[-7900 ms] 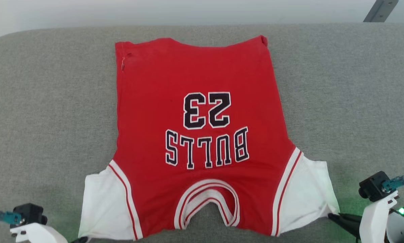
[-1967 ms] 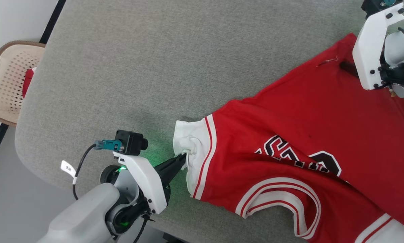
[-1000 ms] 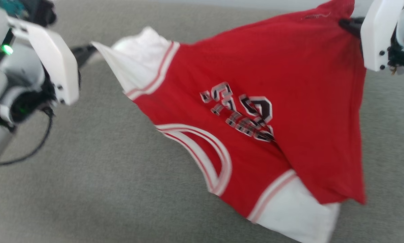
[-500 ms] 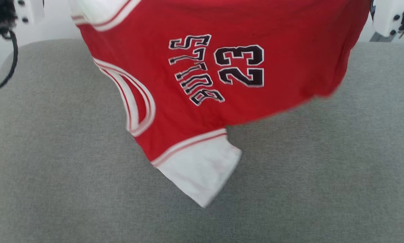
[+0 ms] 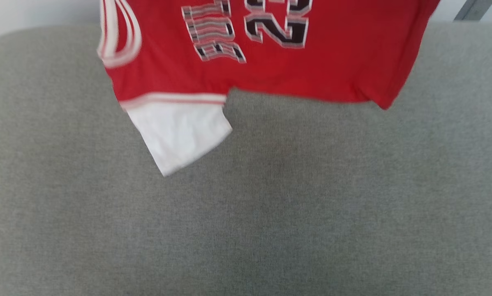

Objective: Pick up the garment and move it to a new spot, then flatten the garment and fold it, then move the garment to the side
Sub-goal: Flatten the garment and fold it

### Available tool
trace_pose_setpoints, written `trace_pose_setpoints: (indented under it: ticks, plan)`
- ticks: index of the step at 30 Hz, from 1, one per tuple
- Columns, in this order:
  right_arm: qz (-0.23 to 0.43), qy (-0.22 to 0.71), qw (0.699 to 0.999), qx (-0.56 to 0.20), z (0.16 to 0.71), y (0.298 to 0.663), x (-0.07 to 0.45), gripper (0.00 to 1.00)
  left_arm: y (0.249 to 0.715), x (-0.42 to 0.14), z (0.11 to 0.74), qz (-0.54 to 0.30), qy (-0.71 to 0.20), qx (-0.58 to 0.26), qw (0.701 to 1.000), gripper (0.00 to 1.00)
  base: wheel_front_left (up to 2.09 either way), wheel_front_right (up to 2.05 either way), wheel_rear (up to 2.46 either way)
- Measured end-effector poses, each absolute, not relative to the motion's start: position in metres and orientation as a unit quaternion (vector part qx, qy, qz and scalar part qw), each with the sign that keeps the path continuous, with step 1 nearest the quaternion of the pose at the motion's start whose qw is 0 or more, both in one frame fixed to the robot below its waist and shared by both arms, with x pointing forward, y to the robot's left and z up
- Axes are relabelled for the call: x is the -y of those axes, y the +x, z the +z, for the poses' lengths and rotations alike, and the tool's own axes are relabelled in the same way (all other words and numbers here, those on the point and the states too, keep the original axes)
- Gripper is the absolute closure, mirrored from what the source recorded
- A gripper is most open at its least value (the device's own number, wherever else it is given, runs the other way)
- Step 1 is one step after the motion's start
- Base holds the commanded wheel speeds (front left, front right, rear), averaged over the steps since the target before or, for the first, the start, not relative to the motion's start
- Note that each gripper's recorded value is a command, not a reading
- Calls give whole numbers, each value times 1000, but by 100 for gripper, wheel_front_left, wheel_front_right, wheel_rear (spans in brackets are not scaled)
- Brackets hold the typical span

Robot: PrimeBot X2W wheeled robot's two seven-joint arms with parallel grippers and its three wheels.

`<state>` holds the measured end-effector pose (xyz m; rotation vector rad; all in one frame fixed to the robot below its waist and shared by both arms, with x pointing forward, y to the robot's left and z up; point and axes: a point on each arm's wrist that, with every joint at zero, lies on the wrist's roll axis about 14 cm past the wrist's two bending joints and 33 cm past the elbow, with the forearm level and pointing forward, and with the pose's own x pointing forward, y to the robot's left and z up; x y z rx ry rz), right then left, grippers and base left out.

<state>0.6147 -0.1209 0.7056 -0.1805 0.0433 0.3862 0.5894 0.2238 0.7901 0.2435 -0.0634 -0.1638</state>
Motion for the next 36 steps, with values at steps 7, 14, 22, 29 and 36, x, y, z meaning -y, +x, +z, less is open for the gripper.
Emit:
trace_pose_setpoints:
  ticks: [7, 14, 22, 29, 36]
  plan:
    - [156, -94, 981, 62, 707, 664, 127, 100, 630, -213, 814, -78, 143, 147, 976, 100, 0, 0, 0]
    - [123, -101, 977, 143, 705, 699, 136, 100, 648, -200, 838, -79, 167, 264, 947, 100, 0, 0, 0]
    - [127, -110, 977, 131, 669, 723, 119, 100, 656, -200, 826, -85, 164, 282, 942, 100, 0, 0, 0]
    - [148, -110, 981, 62, 611, 718, 100, 100, 668, -229, 719, -78, 148, 156, 974, 100, 0, 0, 0]
    - [160, -92, 982, -46, 541, 693, 91, 100, 653, -242, 621, -69, 107, -5, 992, 100, 0, 0, 0]
